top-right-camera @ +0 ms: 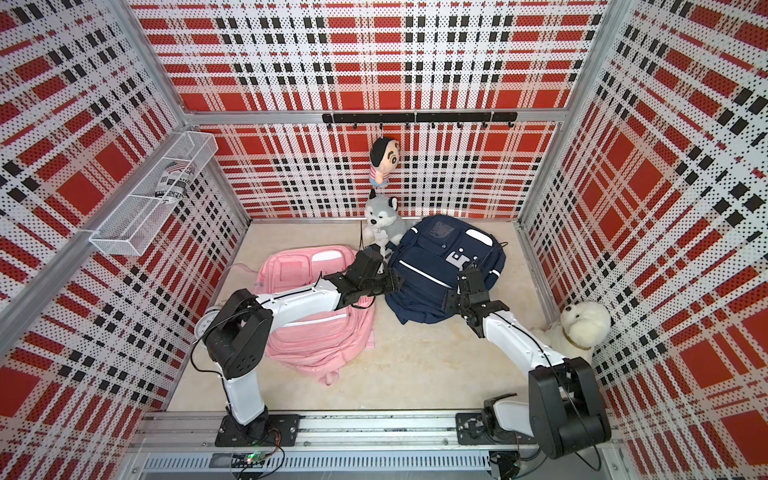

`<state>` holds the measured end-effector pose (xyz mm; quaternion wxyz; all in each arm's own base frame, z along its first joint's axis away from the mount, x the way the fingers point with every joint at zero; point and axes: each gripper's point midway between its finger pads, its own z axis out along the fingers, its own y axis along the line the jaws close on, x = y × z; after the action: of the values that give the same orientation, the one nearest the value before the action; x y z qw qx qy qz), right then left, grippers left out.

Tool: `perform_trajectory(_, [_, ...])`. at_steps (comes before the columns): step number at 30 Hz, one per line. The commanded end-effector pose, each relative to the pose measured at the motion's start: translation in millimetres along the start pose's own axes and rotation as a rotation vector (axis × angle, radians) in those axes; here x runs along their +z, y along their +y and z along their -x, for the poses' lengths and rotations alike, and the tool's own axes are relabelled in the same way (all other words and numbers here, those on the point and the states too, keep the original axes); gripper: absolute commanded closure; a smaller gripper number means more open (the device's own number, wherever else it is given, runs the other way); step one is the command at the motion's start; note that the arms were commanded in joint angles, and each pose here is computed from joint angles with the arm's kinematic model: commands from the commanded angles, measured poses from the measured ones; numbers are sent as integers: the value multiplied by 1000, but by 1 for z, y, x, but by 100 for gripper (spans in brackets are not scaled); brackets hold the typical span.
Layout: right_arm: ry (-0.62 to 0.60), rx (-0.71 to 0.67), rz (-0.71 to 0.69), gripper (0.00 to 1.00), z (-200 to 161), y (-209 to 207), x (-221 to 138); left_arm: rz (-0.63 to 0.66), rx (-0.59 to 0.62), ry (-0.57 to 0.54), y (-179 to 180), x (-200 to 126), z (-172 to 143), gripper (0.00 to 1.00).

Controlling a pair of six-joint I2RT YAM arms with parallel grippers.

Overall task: Zip up the backpack
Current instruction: Adjust the backpack at the center of the board.

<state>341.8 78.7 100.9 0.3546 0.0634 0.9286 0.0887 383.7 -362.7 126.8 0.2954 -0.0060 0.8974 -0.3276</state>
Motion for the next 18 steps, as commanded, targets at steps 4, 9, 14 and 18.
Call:
perform_trajectory(4, [-88, 69, 186, 36, 30, 43, 4, -11, 12, -9, 4, -11, 6, 48])
perform_trajectory(9, [-93, 52, 299, 37, 50, 89, 23, 24, -3, -54, 20, -21, 22, 48])
perform_trajectory(14, [-79, 64, 405, 39, 60, 132, 58, 66, -14, -93, 41, -31, 34, 48])
perform_trajectory(18, [-85, 96, 482, 39, 72, 154, 80, 75, -25, -104, 52, -36, 36, 48])
